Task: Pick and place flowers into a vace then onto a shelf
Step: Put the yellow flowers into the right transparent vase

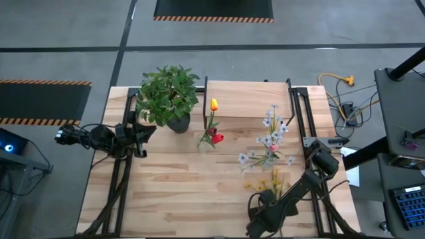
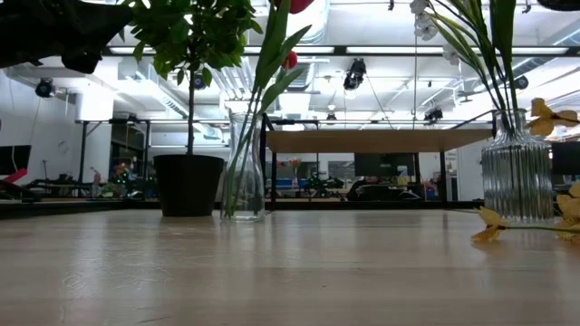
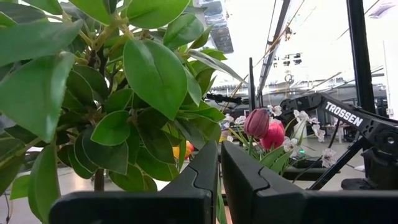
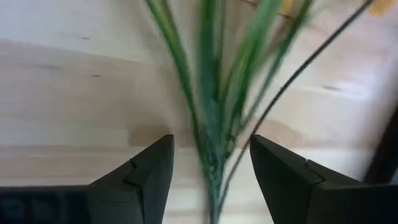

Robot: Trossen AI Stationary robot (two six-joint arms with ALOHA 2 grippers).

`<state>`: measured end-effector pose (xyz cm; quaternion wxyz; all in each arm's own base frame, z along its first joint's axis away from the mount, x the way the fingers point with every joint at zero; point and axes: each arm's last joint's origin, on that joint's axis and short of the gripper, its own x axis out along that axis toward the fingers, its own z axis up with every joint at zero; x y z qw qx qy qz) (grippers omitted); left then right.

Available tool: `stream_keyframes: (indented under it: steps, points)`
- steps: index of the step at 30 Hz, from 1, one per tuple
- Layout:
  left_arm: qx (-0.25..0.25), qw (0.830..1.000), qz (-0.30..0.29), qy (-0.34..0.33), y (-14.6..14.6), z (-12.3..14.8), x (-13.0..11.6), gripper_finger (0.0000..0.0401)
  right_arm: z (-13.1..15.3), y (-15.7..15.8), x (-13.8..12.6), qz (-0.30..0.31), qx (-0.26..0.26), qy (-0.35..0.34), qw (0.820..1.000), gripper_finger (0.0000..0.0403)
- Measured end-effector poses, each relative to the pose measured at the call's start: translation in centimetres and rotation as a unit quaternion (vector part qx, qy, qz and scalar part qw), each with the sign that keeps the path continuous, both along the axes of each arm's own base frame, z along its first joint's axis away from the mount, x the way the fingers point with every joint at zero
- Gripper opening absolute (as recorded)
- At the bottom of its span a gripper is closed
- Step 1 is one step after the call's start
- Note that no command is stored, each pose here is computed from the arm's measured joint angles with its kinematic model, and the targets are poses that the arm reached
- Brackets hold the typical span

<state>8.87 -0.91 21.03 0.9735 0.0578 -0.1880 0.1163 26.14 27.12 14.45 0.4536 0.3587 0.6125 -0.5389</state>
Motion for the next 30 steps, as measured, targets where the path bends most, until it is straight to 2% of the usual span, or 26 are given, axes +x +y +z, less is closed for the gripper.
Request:
stream_keyframes:
  steps: [2, 10, 16, 22, 30]
  points:
    - [0.000, 1.000, 0.000, 0.000, 0.0, 0.0, 0.0, 0.0004, -0.1, -0.1, 0.0, 0.018, -0.011, -0.016, 1.000, 0.0205]
    - [0.000, 1.000, 0.000, 0.000, 0.0, 0.0, 0.0, 0.0004, -0.8, -0.5, -0.5, 0.048, -0.007, -0.006, 0.999, 0.0205]
    - [0.000, 1.000, 0.000, 0.000, 0.0, 0.0, 0.0, 0.0004, -2.3, -0.8, -0.8, 0.075, 0.021, -0.019, 0.997, 0.0192]
    - [-0.003, 1.000, -0.001, -0.001, 0.0, 0.0, 0.0, 0.0004, -3.0, -0.7, -1.1, 0.069, 0.045, -0.021, 0.996, 0.0145]
    - [-0.023, 1.000, -0.009, -0.004, 0.0, -0.1, 0.0, 0.0004, -2.8, -0.3, -0.8, 0.079, 0.056, -0.035, 0.995, 0.0047]
